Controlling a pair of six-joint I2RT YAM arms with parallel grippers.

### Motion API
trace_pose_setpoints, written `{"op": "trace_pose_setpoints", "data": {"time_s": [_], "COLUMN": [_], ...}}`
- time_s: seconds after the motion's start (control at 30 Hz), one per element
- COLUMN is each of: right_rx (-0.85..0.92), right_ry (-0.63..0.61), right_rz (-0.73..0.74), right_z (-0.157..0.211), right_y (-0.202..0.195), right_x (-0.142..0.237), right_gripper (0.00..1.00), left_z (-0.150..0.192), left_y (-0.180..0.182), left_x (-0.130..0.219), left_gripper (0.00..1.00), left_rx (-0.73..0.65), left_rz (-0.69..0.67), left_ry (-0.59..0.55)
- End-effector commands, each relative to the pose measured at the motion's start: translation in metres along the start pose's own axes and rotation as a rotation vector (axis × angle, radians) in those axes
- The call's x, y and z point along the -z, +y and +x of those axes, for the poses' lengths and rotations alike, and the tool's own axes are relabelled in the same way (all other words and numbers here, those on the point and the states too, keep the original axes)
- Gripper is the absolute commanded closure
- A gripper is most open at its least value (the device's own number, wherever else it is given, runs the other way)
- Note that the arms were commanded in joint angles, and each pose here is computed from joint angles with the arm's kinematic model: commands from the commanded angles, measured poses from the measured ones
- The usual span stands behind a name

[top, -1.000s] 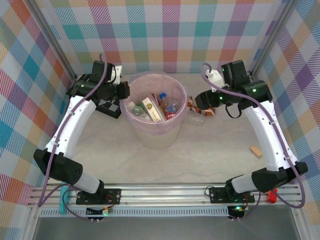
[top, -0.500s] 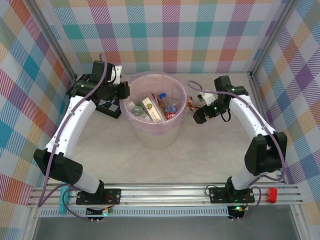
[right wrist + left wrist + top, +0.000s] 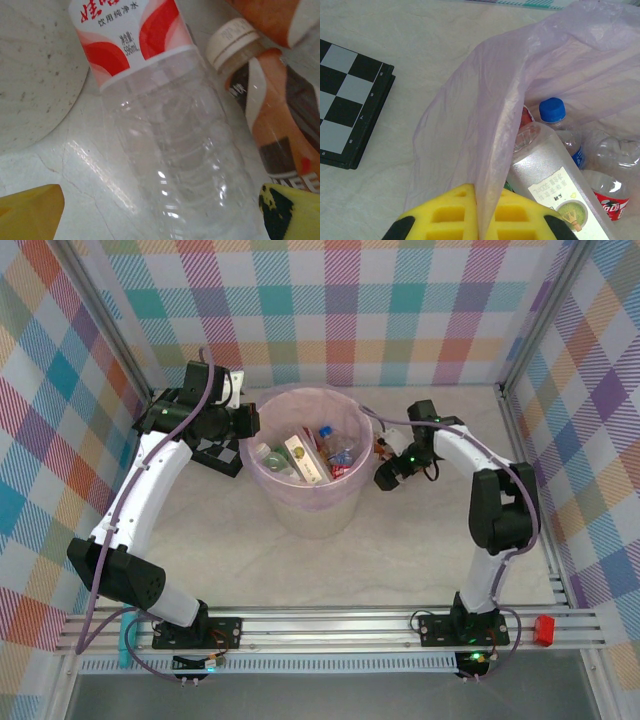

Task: Put the plastic bottles in the bin

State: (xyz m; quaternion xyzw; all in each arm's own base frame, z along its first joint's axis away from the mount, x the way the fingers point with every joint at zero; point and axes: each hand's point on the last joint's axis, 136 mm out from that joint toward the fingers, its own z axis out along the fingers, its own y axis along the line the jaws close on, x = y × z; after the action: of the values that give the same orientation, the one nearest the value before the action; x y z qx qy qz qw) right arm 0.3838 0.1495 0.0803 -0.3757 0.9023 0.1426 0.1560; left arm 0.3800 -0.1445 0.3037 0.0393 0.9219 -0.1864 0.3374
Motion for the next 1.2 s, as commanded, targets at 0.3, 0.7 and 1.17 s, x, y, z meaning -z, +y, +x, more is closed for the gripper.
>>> {"op": "trace_pose_setpoints", "data": {"time_s": [0.3,0.7,1.17], "right_rx": [-0.055,-0.086,-0.132], "right_ry": [0.03,0.039,0.018], "right_rz": [-0.043,-0.065,-0.079], "right_z": [0.0,0.013,0.018], "right_y": [0.006,0.017,0.036], "right_x": [-0.039,-0.044,-0.013], "right_gripper": [0.03,0.18,0.34], "left_z": [0.021,0.021,0.024], "left_y": [0.003,0.005,0.007], "left_x": [-0.007,-0.007,-0.006], "left_gripper": [1.0,1.0,1.0], "left_rx": [0.033,0.034,0.04], "left_rz": [-0.005,-0.008,-0.007], "left_ry": [0.102,0.101,0.097]}}
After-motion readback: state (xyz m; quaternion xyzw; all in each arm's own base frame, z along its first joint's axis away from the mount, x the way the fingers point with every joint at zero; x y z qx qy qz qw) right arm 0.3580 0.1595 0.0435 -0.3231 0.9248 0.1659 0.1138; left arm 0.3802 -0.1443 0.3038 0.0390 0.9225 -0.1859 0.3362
